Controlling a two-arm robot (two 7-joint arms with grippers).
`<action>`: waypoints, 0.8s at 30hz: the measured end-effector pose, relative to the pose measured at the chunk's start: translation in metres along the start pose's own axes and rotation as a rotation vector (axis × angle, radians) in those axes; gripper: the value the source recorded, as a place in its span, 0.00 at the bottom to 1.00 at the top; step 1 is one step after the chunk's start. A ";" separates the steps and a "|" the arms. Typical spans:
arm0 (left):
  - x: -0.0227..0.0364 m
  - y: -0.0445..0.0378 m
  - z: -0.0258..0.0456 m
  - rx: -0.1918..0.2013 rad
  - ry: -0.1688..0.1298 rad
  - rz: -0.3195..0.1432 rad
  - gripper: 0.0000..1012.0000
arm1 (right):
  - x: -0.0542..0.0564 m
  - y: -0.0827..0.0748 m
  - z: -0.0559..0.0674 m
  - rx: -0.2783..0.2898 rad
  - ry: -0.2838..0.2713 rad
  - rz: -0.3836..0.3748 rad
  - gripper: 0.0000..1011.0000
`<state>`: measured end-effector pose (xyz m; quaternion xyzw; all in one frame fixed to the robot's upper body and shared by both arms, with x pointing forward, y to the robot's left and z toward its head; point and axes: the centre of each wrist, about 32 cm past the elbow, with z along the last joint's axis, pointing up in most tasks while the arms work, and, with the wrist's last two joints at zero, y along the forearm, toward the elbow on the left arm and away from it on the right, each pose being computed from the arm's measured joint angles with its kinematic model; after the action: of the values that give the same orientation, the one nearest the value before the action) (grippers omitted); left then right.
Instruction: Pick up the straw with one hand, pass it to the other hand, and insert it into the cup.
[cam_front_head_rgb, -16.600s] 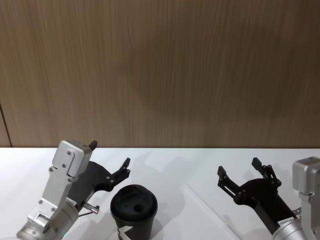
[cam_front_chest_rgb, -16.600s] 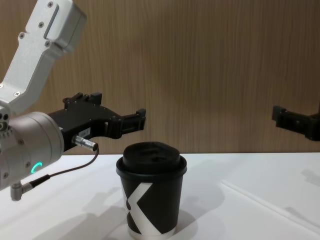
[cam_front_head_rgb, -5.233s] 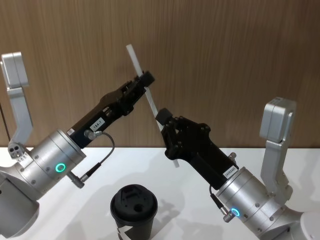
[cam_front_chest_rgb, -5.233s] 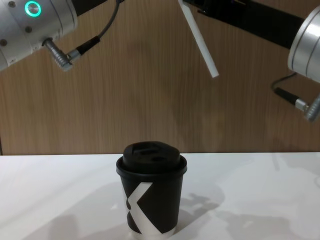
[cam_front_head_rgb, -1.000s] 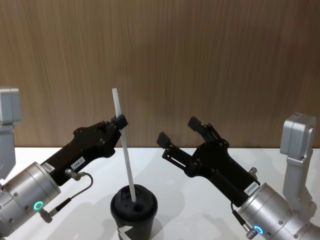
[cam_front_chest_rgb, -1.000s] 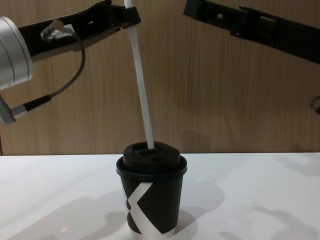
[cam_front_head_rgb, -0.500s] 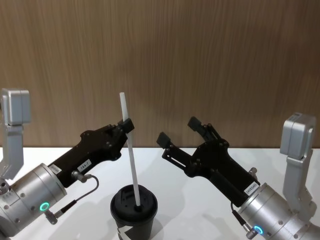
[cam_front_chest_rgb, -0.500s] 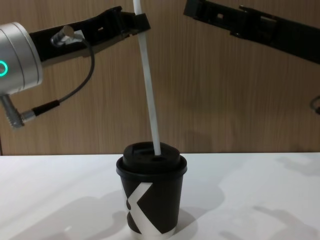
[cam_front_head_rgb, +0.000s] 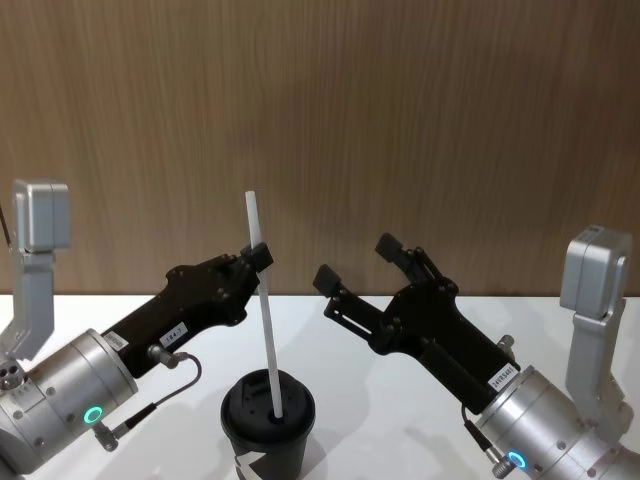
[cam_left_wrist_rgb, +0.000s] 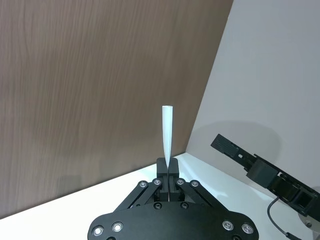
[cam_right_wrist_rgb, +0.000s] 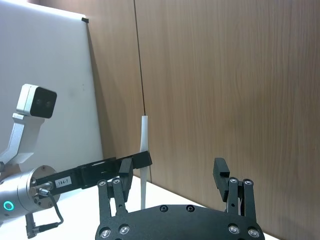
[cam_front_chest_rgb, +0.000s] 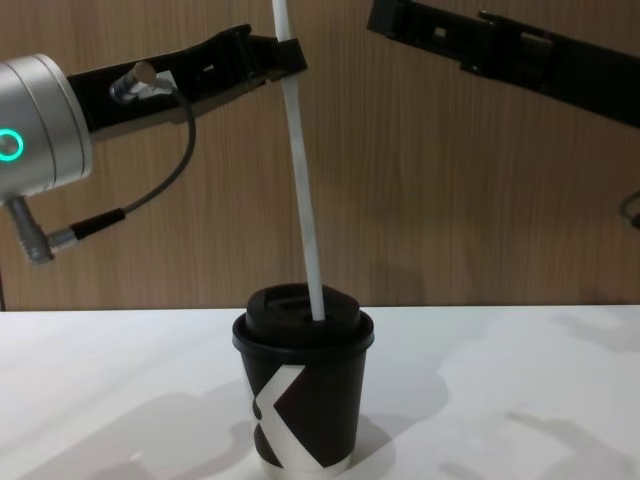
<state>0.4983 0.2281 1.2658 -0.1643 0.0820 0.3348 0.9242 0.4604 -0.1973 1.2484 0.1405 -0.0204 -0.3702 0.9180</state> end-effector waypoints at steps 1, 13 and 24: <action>0.0002 -0.0002 -0.0003 0.002 0.000 -0.001 0.01 | 0.000 0.000 0.000 0.000 0.000 0.000 0.99; 0.0009 -0.0017 -0.0054 0.032 -0.007 -0.004 0.01 | 0.000 0.000 0.000 0.000 0.000 0.000 0.99; 0.0009 -0.0003 -0.0108 0.068 -0.011 0.000 0.12 | 0.000 0.000 0.000 0.000 0.000 0.000 0.99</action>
<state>0.4987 0.2245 1.2556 -0.1312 0.0882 0.3326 0.9297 0.4605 -0.1973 1.2484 0.1405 -0.0205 -0.3703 0.9180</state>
